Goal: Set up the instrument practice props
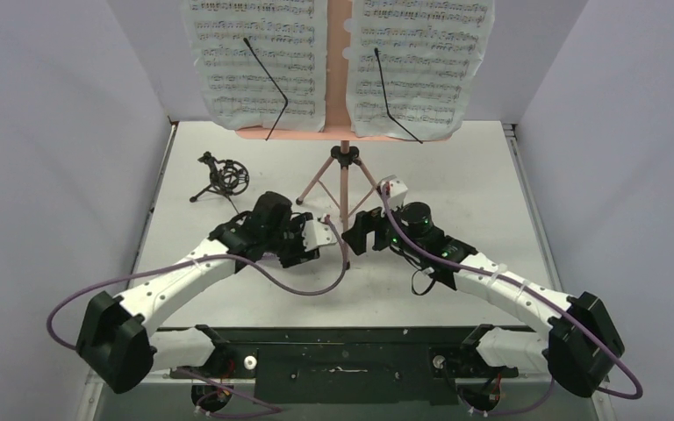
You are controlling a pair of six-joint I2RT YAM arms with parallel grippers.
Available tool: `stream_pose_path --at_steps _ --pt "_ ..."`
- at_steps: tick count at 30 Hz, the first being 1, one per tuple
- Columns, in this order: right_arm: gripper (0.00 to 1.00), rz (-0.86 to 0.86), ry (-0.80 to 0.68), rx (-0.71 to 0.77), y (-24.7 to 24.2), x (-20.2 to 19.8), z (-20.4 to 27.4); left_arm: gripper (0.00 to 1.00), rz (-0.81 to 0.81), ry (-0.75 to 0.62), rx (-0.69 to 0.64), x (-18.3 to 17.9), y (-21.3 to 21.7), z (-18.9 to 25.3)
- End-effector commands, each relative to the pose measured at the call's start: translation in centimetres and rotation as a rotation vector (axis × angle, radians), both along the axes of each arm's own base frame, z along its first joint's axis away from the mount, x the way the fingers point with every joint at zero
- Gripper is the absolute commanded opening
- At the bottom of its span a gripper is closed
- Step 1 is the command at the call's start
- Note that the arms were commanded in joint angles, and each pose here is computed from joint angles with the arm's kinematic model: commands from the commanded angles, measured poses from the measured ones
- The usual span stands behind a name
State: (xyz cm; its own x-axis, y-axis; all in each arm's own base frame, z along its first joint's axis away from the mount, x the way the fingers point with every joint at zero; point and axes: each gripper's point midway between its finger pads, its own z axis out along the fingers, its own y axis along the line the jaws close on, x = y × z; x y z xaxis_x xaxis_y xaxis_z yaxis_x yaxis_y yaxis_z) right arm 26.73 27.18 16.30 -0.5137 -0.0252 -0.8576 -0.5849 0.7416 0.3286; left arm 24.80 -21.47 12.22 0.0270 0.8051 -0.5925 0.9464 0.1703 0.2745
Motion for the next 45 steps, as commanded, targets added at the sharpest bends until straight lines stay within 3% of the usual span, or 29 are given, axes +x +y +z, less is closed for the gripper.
stream_pose_path --at_steps 1,8,11,16,22,30,34,36,41,42,45 --pt "0.9 0.08 -0.156 0.135 1.2 -0.9 5.1 0.0 0.045 -0.06 -0.442 -0.2 -3.7 6.8" --pt "0.9 0.255 -0.275 0.222 3.1 -3.6 8.2 0.0 0.219 -0.046 -1.04 -1.8 -3.6 14.8" --pt "0.9 0.342 -0.311 0.216 4.5 -5.3 8.7 0.0 0.317 0.026 -1.197 -2.0 -2.8 16.8" --pt "0.9 0.469 -0.338 0.189 7.4 -8.1 8.7 0.0 0.342 0.146 -1.262 -2.7 -3.1 19.1" --pt "0.9 0.488 -0.335 0.211 8.7 -8.5 8.9 0.0 0.362 0.265 -1.336 -3.2 -3.6 21.2" --pt "1.0 0.507 -0.366 0.242 10.0 -8.5 10.4 0.0 0.345 0.365 -1.373 -3.6 -4.3 22.8" --pt "0.81 0.519 -0.386 0.255 10.4 -8.6 11.4 0.0 0.345 0.364 -1.38 -3.6 -4.3 23.1" --pt "0.65 0.52 -0.391 0.253 10.5 -8.5 11.4 0.0 0.352 0.357 -1.384 -3.5 -4.1 23.0" --pt "0.14 0.497 -0.377 0.233 10.6 -7.9 10.8 0.03 0.359 0.357 -1.396 -3.5 -4.0 23.0" --pt "0.07 0.49 -0.372 0.23 10.6 -7.8 10.6 0.13 0.362 0.358 -1.397 -3.5 -4.0 23.0" --pt "0.05 0.467 -0.364 0.218 10.4 -7.5 10.4 0.66 0.374 0.362 -1.399 -3.2 -3.9 22.8"
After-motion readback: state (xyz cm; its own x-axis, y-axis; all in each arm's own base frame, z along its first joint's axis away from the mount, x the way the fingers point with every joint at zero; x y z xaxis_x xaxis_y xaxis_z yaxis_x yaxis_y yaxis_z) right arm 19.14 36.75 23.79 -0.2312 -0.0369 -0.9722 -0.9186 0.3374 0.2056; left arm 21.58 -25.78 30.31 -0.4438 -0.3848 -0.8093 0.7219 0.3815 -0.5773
